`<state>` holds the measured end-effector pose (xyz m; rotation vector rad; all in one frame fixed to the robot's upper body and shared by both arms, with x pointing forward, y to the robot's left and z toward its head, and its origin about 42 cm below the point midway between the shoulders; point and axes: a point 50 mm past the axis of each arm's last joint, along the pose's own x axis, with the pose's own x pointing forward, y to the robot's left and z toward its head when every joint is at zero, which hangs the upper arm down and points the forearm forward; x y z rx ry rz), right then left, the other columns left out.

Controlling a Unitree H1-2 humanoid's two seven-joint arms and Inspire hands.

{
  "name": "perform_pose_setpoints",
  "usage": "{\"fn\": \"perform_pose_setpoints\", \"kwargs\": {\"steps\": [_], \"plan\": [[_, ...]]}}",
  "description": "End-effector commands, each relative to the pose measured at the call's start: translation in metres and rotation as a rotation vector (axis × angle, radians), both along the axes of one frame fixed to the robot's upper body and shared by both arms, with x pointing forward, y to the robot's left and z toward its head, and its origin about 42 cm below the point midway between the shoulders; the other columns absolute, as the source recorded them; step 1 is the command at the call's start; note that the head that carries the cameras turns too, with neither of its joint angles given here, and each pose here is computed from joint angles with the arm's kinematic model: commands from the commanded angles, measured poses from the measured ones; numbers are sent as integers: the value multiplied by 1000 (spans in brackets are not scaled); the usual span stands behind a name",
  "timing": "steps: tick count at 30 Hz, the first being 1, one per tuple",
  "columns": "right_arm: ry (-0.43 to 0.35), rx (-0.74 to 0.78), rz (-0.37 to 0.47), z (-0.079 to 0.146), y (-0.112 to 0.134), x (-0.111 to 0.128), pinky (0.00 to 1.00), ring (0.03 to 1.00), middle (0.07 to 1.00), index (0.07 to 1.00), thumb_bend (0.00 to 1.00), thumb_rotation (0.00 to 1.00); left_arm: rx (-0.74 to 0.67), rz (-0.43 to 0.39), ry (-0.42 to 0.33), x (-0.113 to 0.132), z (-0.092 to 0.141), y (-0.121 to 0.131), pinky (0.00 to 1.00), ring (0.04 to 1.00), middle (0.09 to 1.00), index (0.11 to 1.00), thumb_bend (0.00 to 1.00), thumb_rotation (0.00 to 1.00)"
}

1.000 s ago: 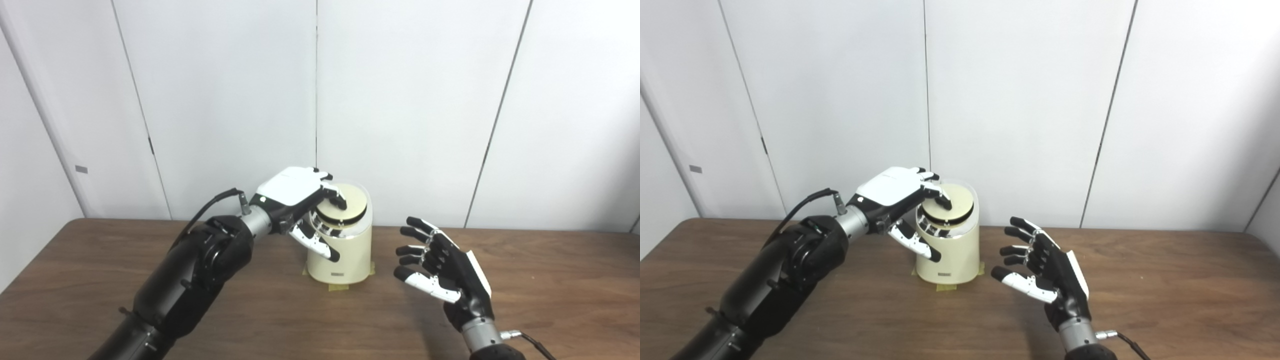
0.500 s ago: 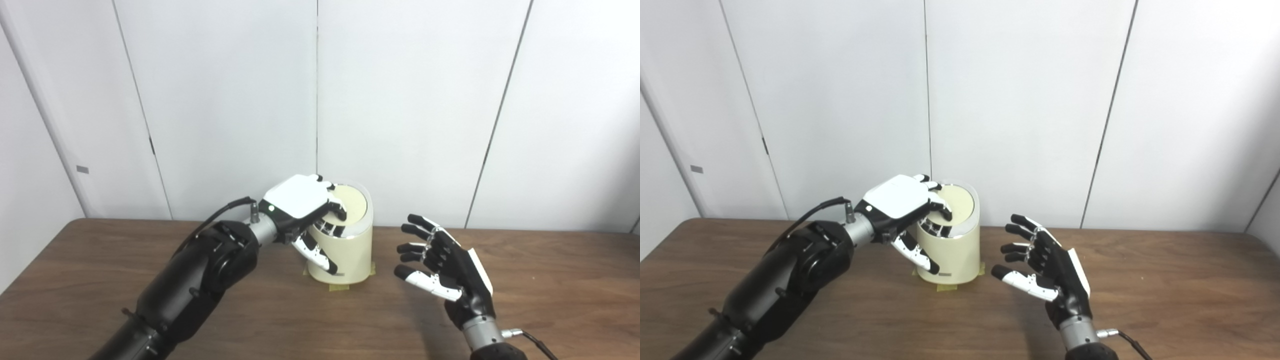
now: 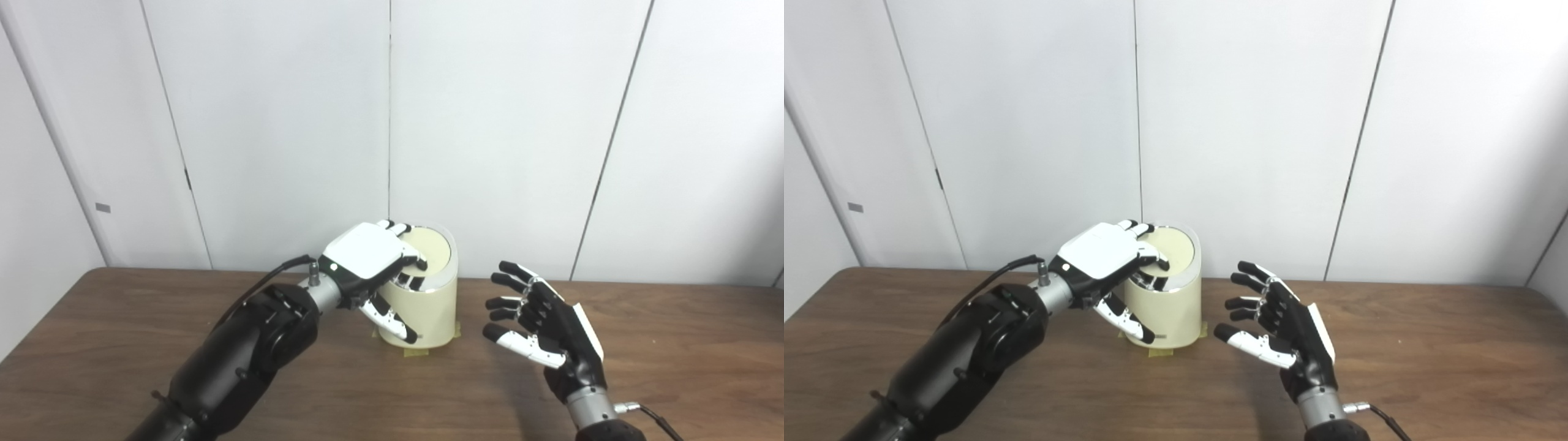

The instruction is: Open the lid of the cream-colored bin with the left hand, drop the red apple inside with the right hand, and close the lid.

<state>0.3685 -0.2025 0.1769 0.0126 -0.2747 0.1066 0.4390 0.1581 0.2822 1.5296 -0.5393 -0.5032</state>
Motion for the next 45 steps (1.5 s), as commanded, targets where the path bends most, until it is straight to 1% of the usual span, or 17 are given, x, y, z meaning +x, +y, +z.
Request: {"fn": "perform_pose_setpoints", "kwargs": {"steps": [1,5,7,10,12,15,16,17,20,22,24,26,29,36,40,42,45], "plan": [[-96,4,8,22,0,9,550,610,766,785,867,266,-94,-31,-35,-1,15,2,1000,957,795,773,949,432],[-94,-4,-2,22,-2,9,544,612,761,786,842,244,-397,-85,-81,-7,34,12,1000,955,791,761,850,407],[-93,-13,-8,22,-2,8,540,613,758,786,836,241,-558,-117,-96,-10,42,19,909,950,800,770,819,397],[-91,-12,-10,23,-3,8,535,610,758,784,851,247,-713,-137,-126,-16,48,29,793,907,822,787,789,352],[-87,-12,-13,23,-3,8,532,606,757,783,863,253,-829,-123,-112,-21,49,38,821,875,832,809,769,331],[-82,-12,-14,23,-4,7,541,608,758,782,869,258,-1023,-98,2,-29,35,54,930,894,836,821,759,293],[-81,-10,-13,22,-4,7,546,609,757,781,877,262,-1072,-87,35,-32,28,59,933,889,837,829,759,289],[-79,-7,-11,22,-4,7,548,610,757,780,880,262,-1117,-70,66,-34,19,65,919,884,836,831,761,294],[-75,-9,-13,22,-6,6,557,615,760,783,871,251,-1223,-19,140,-42,-8,80,742,839,845,838,775,319],[-74,-11,-13,22,-7,6,574,622,760,784,871,248,-1256,25,185,-46,-26,88,670,815,846,840,771,318],[-73,-26,-23,21,-9,5,575,617,759,783,871,244,-1258,64,221,-53,-45,96,647,784,835,845,760,317],[-72,-35,-33,20,-10,4,569,615,756,780,872,235,-1271,76,248,-59,-60,101,629,744,806,837,744,295],[-72,-36,-41,19,-13,2,560,617,753,777,874,225,-1293,82,257,-66,-72,106,600,707,785,839,718,260],[-67,2,-51,15,-17,0,566,623,760,778,871,197,-1314,112,248,-74,-82,111,543,673,761,835,721,294],[-71,-15,-59,13,-18,0,556,623,760,781,870,207,-1311,117,257,-75,-82,105,561,671,754,826,726,274],[-74,-28,-64,13,-17,-1,551,624,761,782,887,229,-1312,120,256,-77,-82,104,576,680,754,822,707,232],[-79,-31,-63,13,-18,-2,550,628,766,785,889,234,-1315,120,250,-77,-80,105,590,694,762,822,706,249]]}}
